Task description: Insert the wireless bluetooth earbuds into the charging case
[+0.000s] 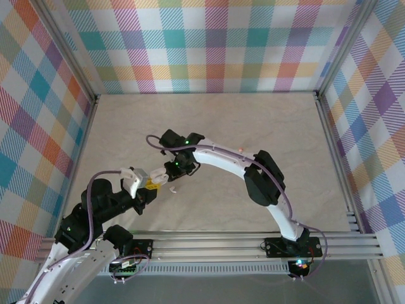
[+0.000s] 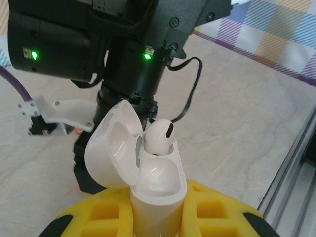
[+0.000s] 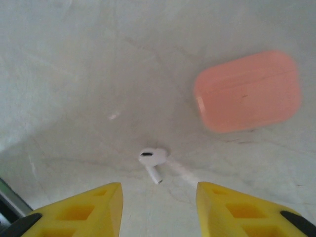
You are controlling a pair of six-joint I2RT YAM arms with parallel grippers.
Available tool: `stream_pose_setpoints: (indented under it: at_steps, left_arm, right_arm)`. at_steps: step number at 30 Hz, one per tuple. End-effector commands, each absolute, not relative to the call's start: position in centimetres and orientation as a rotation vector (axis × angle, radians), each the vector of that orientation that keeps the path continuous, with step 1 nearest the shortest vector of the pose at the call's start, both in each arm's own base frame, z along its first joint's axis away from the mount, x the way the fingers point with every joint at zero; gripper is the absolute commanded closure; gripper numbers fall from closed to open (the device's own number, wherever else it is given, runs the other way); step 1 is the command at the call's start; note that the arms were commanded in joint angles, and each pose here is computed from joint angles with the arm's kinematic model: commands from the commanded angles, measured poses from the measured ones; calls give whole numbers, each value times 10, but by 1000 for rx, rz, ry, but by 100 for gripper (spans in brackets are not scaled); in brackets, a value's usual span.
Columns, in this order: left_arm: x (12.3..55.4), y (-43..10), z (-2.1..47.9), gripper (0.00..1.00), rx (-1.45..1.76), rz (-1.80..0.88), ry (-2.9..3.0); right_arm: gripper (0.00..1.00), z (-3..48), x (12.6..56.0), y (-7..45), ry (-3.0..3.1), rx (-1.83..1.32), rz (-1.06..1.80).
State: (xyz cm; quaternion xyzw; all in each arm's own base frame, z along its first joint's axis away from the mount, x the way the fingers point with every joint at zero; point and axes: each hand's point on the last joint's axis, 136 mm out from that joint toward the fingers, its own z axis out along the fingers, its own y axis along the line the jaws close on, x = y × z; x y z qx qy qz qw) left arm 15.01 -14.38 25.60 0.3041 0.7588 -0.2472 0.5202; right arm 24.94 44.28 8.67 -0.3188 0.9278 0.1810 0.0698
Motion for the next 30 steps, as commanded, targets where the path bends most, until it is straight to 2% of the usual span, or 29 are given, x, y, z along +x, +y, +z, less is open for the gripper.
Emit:
stream_pose_setpoints:
  at_steps: [1, 11, 22, 30]
  left_arm:
    - [149, -138, 270, 100, 730, -549, 1776]
    - [148, -143, 270, 100, 723, -594, 1764]
    - [142, -151, 270, 100, 701, -699, 1755]
    - [141, -146, 269, 100, 685, -676, 1734]
  right_arm:
    - [56, 81, 236, 446, 2796, -1092, 572]
    - [54, 58, 225, 457, 2811, -1175, 628]
    - [53, 36, 231, 452, 2847, -1210, 473]
    - [54, 33, 228, 459, 2835, -1285, 389]
